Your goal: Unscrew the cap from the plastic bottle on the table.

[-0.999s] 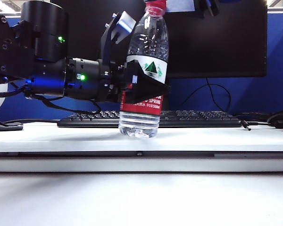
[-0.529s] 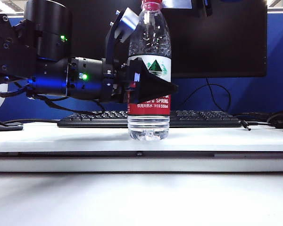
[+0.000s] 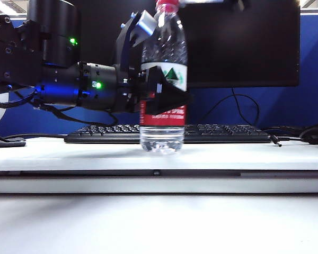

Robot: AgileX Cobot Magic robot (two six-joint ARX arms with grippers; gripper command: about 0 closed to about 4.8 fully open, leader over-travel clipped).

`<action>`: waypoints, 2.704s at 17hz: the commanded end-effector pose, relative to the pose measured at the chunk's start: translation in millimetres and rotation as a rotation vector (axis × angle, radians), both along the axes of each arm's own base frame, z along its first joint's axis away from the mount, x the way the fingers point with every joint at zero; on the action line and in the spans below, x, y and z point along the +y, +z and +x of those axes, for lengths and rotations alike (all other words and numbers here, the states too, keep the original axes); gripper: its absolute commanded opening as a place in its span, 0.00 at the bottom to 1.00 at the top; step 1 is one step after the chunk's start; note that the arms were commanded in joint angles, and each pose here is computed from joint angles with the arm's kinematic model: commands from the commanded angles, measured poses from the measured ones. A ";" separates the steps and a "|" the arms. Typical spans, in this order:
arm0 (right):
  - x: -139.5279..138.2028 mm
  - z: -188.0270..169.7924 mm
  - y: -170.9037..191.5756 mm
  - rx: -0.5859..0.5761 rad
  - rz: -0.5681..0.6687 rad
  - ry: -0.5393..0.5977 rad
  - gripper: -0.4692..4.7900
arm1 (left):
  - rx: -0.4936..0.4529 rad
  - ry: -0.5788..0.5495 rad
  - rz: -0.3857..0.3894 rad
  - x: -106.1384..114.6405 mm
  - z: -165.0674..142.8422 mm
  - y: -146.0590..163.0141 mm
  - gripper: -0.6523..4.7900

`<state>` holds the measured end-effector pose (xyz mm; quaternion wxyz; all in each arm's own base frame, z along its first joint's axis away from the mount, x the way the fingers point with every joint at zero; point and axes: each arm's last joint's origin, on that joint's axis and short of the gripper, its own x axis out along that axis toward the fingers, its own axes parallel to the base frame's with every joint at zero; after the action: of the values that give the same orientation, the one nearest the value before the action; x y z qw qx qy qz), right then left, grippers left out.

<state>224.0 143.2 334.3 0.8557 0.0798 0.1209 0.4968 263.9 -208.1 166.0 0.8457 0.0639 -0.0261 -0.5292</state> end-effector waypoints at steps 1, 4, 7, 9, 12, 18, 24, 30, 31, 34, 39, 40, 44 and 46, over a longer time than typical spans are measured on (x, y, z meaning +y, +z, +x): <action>12.8 -14.8 9.7 -0.035 0.016 -0.153 0.54 | -0.039 0.025 -0.031 -0.5 1.3 7.5 0.61; 41.8 -36.7 8.5 -0.077 -0.030 -0.444 0.54 | -0.038 0.025 -0.031 -0.5 1.3 7.5 0.61; 74.8 -60.4 2.2 -0.153 -0.077 -0.725 0.54 | -0.036 0.025 -0.033 -0.5 1.3 7.5 0.61; 89.3 -64.1 -3.5 -0.162 -0.061 -0.748 0.55 | -0.035 0.023 -0.033 -0.5 1.3 7.5 0.61; 94.2 -59.4 -10.6 -0.157 -0.079 -0.768 0.55 | -0.031 0.015 -0.034 -0.6 1.1 7.4 0.61; 101.4 -50.3 -17.2 -0.161 -0.053 -0.780 0.55 | -0.031 0.013 -0.034 -0.6 1.0 7.4 0.61; 102.3 -49.0 -18.0 -0.160 -0.046 -0.782 0.34 | -0.031 0.013 -0.034 -0.6 1.0 7.4 0.61; 90.0 -40.6 -19.5 -0.138 -0.117 -0.697 0.26 | -0.031 0.013 -0.034 -0.6 1.0 7.4 0.61; 83.4 -37.2 -17.0 -0.129 -0.117 -0.652 0.24 | -0.032 0.011 -0.034 -0.6 1.0 7.5 0.61; 64.1 -22.0 -17.2 -0.102 -0.156 -0.460 0.24 | -0.034 0.010 -0.033 -0.7 0.9 7.5 0.61; 27.7 8.4 -19.4 -0.027 -0.096 -0.135 0.24 | -0.035 -0.006 -0.033 -0.9 0.5 7.5 0.61; 20.6 12.2 -20.0 -0.011 -0.085 -0.080 0.24 | -0.034 -0.006 -0.032 -0.9 0.5 7.4 0.61; 0.0 20.8 -20.5 0.025 -0.041 0.091 0.24 | -0.034 -0.006 -0.032 -0.9 0.5 7.4 0.61; 0.0 20.8 -20.5 0.025 -0.040 0.091 0.24 | -0.035 -0.005 -0.032 -0.9 0.5 7.5 0.61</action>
<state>246.7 141.9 319.5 0.8448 0.0542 0.1153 0.5196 263.7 -208.4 164.8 0.8453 0.0602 -0.0180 -0.5306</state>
